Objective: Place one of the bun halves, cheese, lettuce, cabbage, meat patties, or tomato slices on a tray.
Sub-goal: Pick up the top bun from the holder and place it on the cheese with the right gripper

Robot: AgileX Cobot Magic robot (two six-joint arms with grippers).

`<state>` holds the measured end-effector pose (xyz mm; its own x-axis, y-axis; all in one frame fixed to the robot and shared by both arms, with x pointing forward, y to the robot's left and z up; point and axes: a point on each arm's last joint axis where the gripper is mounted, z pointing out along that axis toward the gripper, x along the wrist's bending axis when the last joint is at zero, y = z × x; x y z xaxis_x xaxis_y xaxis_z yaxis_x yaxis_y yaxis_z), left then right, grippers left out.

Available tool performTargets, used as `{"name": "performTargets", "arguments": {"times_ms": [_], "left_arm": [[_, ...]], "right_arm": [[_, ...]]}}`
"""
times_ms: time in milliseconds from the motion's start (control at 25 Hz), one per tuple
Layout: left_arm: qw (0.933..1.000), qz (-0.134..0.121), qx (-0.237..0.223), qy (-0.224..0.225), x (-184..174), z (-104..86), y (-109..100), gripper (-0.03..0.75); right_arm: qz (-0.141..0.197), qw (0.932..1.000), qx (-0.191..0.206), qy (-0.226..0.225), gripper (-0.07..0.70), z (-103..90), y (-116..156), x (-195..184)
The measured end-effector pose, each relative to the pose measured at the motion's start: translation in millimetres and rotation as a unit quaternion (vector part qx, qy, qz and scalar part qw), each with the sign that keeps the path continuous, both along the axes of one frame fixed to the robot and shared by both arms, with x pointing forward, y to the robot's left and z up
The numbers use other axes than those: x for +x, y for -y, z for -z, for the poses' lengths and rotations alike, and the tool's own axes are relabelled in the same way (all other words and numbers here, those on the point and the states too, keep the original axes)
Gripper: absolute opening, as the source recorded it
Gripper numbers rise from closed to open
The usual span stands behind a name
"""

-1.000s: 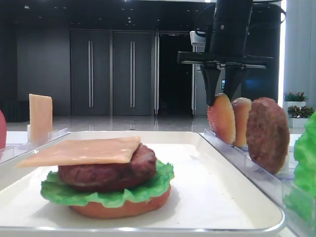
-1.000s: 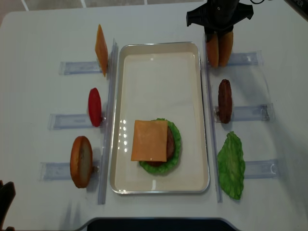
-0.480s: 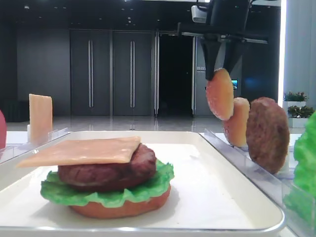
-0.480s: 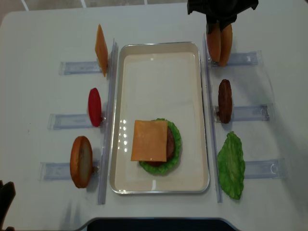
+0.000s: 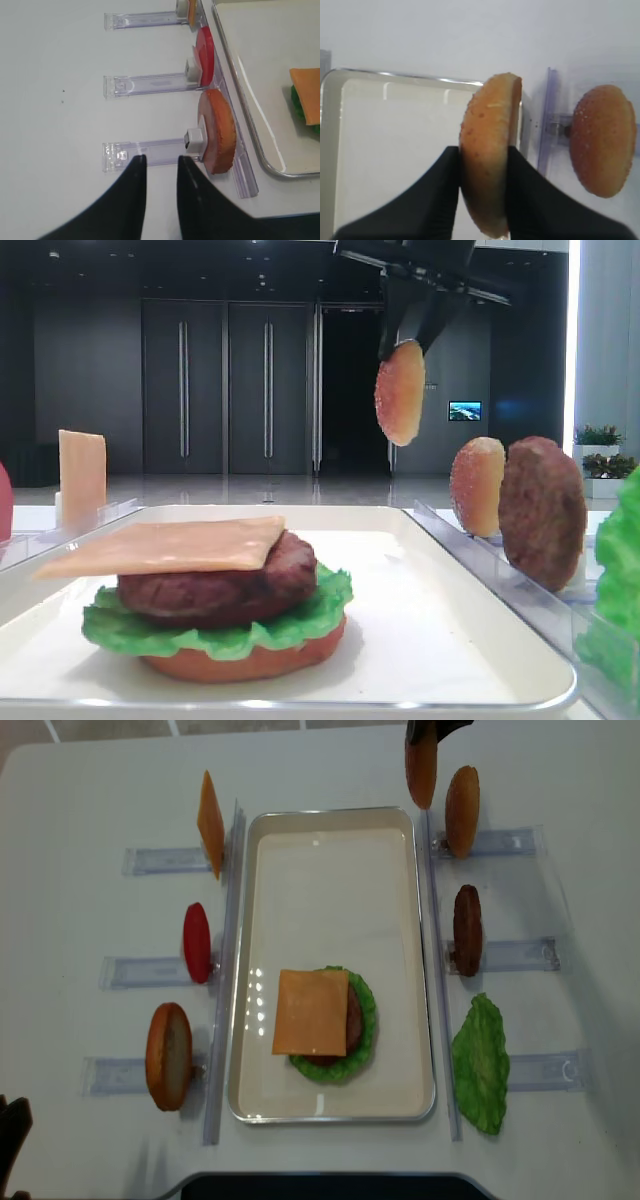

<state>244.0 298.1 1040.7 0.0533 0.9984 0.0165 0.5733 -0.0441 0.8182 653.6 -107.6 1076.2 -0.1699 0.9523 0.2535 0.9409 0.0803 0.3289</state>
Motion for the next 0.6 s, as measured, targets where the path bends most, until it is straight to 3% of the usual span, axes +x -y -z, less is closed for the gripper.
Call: {"name": "performTargets", "arguments": {"times_ms": [240,600], "left_arm": [[1.0,0.0,0.0,0.0,0.0,0.0,0.0,0.159],[1.0,0.0,0.0,0.0,0.0,0.0,0.0,0.159]], "right_arm": [[-0.011,0.9992,0.035,0.012,0.221,-23.3,-1.5,-11.7],[-0.044,0.9978,0.048,0.009,0.221,-44.3,-7.1,-52.7]]}}
